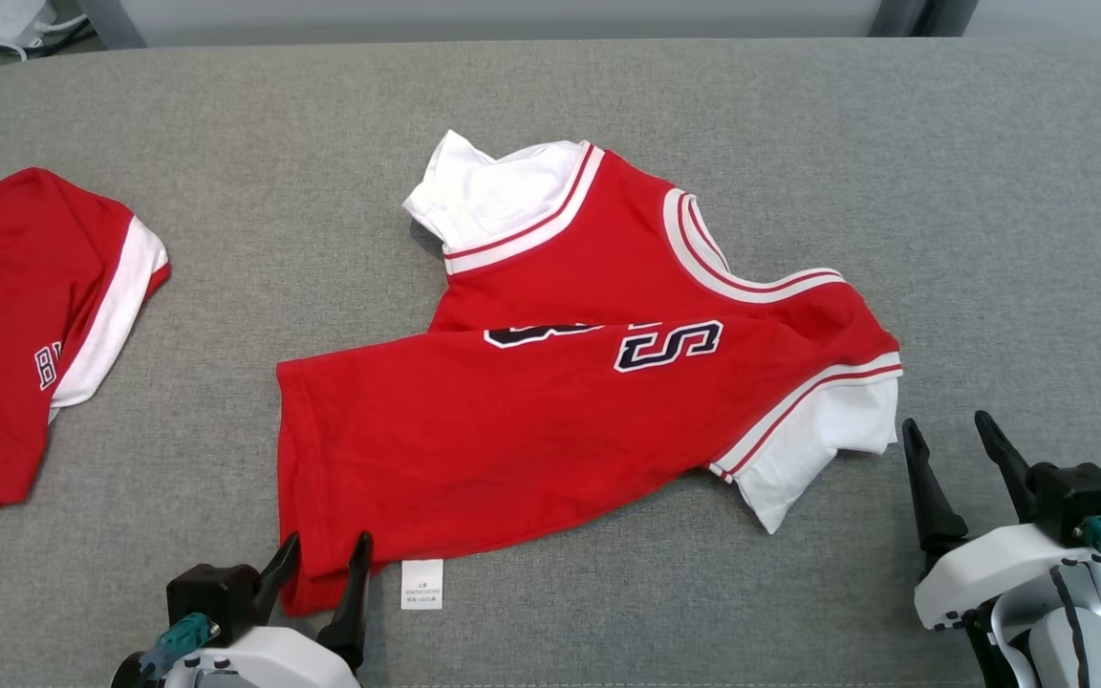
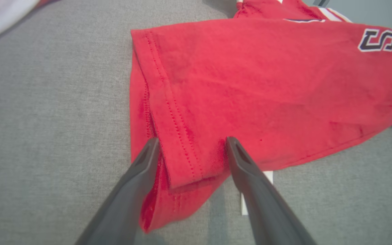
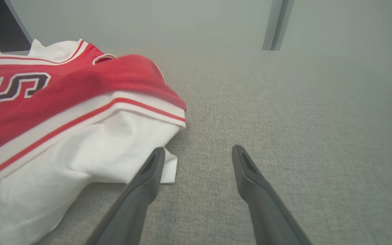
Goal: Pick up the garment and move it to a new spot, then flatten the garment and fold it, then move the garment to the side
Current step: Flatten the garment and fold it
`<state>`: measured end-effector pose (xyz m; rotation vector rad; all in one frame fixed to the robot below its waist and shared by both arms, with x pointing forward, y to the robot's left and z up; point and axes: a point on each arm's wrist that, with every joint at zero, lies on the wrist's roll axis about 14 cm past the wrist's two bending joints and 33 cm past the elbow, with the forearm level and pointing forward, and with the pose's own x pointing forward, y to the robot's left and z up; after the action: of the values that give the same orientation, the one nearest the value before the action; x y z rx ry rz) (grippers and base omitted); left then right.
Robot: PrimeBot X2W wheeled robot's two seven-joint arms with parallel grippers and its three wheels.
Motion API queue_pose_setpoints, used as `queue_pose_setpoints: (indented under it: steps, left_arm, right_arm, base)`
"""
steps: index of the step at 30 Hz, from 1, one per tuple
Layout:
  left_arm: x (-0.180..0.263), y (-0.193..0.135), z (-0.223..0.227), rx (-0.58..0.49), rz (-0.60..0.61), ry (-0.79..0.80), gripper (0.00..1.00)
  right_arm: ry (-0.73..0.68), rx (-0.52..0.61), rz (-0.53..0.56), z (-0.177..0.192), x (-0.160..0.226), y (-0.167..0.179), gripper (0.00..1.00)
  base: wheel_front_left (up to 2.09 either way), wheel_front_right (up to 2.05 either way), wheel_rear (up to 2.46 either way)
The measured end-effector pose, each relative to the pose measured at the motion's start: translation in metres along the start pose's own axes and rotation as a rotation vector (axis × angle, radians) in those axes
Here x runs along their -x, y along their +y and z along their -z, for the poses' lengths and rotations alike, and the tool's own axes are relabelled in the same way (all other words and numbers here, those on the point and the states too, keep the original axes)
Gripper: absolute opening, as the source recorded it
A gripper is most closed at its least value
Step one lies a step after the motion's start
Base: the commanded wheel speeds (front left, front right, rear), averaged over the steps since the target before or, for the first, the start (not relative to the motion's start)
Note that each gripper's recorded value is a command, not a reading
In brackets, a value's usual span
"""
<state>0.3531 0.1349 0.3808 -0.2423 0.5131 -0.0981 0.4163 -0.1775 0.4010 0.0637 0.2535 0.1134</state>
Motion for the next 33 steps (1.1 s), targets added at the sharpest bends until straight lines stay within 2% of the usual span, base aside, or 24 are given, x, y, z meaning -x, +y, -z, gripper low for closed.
queue_pose_setpoints:
  steps: [7,13,14,15,18,19,20,21,22,33]
  left_arm:
    - [-0.001,-0.003,0.000,0.009,0.011,0.002,1.00]
    - [-0.005,-0.005,-0.004,0.010,0.020,-0.006,0.80]
    - [-0.005,-0.005,-0.003,0.011,0.025,-0.004,0.71]
    - [-0.005,-0.005,-0.003,0.011,0.027,-0.002,0.58]
    - [-0.006,-0.006,-0.002,0.012,0.033,0.002,0.36]
    - [-0.008,-0.007,-0.003,0.010,0.040,0.003,0.17]
    - [-0.009,-0.008,-0.003,0.011,0.041,0.006,0.00]
    - [-0.009,-0.008,-0.003,0.012,0.042,0.007,0.00]
    - [-0.010,-0.009,-0.002,0.012,0.045,0.008,0.00]
    - [-0.009,-0.017,-0.008,0.017,0.071,-0.008,0.00]
  right_arm:
    - [0.034,-0.008,-0.027,0.010,-0.009,0.008,1.00]
    - [0.089,-0.004,-0.056,0.025,-0.015,0.017,1.00]
    - [0.098,-0.003,-0.059,0.027,-0.017,0.017,1.00]
    - [0.100,0.000,-0.067,0.027,-0.019,0.019,1.00]
    - [0.105,-0.002,-0.077,0.028,-0.025,0.022,1.00]
    - [0.104,-0.001,-0.079,0.027,-0.027,0.023,1.00]
    - [0.104,0.001,-0.083,0.027,-0.029,0.023,0.80]
    - [0.108,0.002,-0.087,0.028,-0.031,0.024,0.43]
    - [0.111,0.003,-0.091,0.028,-0.032,0.026,0.00]
    - [0.101,-0.044,-0.053,0.026,-0.027,0.017,0.00]
  base:
    - [0.00,0.00,0.00]
    - [0.00,0.00,0.00]
    - [0.00,0.00,0.00]
    - [0.00,0.00,0.00]
    - [0.00,0.00,0.00]
    - [0.00,0.00,0.00]
    - [0.00,0.00,0.00]
    - [0.00,0.00,0.00]
    - [0.00,0.00,0.00]
    - [0.00,0.00,0.00]
